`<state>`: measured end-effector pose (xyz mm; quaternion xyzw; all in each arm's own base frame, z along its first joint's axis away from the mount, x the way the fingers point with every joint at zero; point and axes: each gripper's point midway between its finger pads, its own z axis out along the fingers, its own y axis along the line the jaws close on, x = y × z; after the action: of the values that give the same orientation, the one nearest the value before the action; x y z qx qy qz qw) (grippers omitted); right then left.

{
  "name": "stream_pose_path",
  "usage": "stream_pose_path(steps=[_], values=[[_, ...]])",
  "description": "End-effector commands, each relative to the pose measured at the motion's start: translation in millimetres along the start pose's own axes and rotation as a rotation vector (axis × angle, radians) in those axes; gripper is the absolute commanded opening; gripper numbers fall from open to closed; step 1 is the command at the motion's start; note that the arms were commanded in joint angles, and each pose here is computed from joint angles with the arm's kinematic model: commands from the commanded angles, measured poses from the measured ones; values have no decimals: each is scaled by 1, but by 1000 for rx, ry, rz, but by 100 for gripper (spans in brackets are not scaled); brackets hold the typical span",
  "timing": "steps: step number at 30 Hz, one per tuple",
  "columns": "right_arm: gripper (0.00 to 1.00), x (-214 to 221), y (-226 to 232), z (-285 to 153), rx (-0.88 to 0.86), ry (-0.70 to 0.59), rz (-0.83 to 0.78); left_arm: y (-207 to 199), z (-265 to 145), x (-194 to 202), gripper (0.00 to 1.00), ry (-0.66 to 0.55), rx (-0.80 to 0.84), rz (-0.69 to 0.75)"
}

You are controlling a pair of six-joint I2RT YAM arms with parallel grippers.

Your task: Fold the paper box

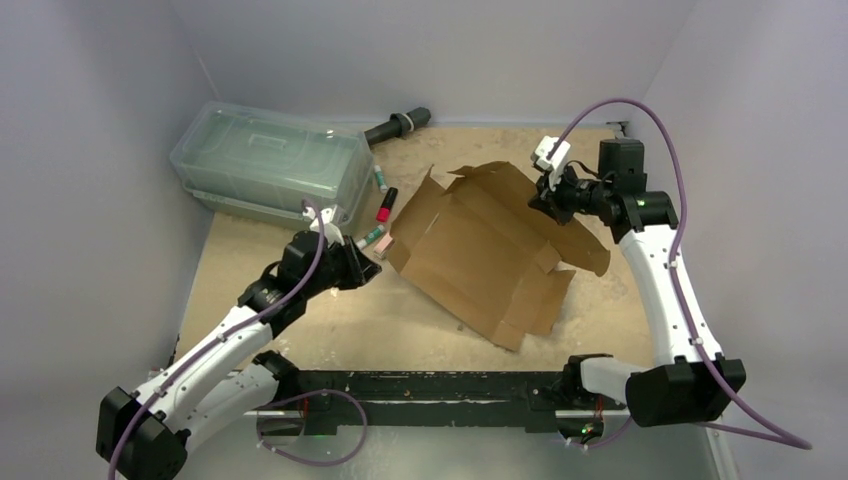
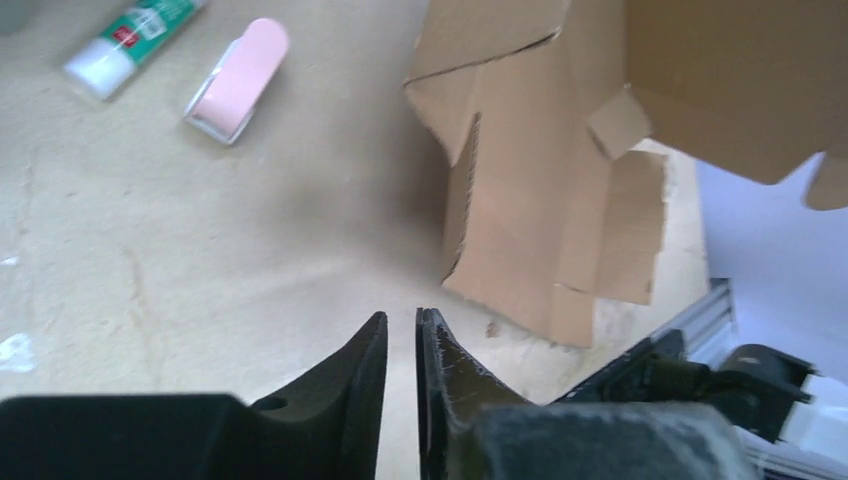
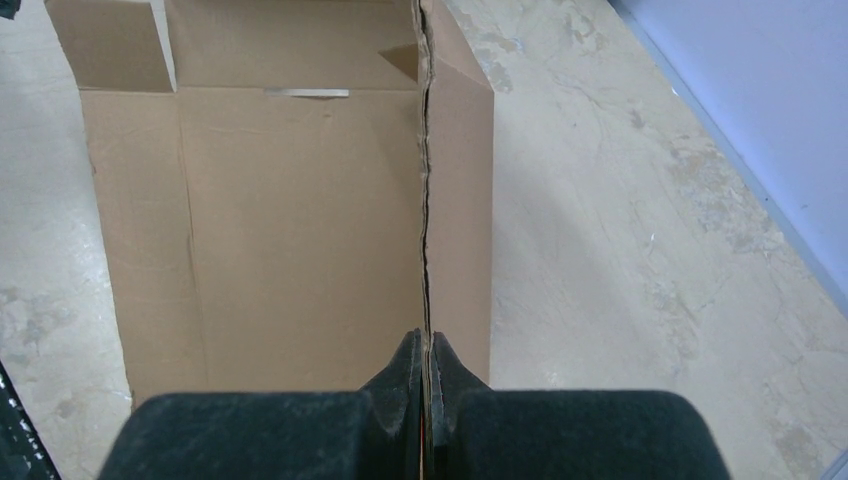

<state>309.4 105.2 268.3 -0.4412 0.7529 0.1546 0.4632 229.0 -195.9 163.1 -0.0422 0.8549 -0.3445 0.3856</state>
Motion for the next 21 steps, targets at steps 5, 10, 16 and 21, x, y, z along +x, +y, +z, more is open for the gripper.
stream_pose_path(steps=[5,10,16,21], values=[[0,0,-2,1,17,3,6,37,6,17,2,22,-125,27],[0,-1,1,1,-2,-6,10,21,32,43,0,102,39,-36],[0,0,7,2,-24,-10,16,-3,53,52,0,126,159,-87],[0,0,11,1,-37,-18,16,-7,52,44,0,119,152,-56]])
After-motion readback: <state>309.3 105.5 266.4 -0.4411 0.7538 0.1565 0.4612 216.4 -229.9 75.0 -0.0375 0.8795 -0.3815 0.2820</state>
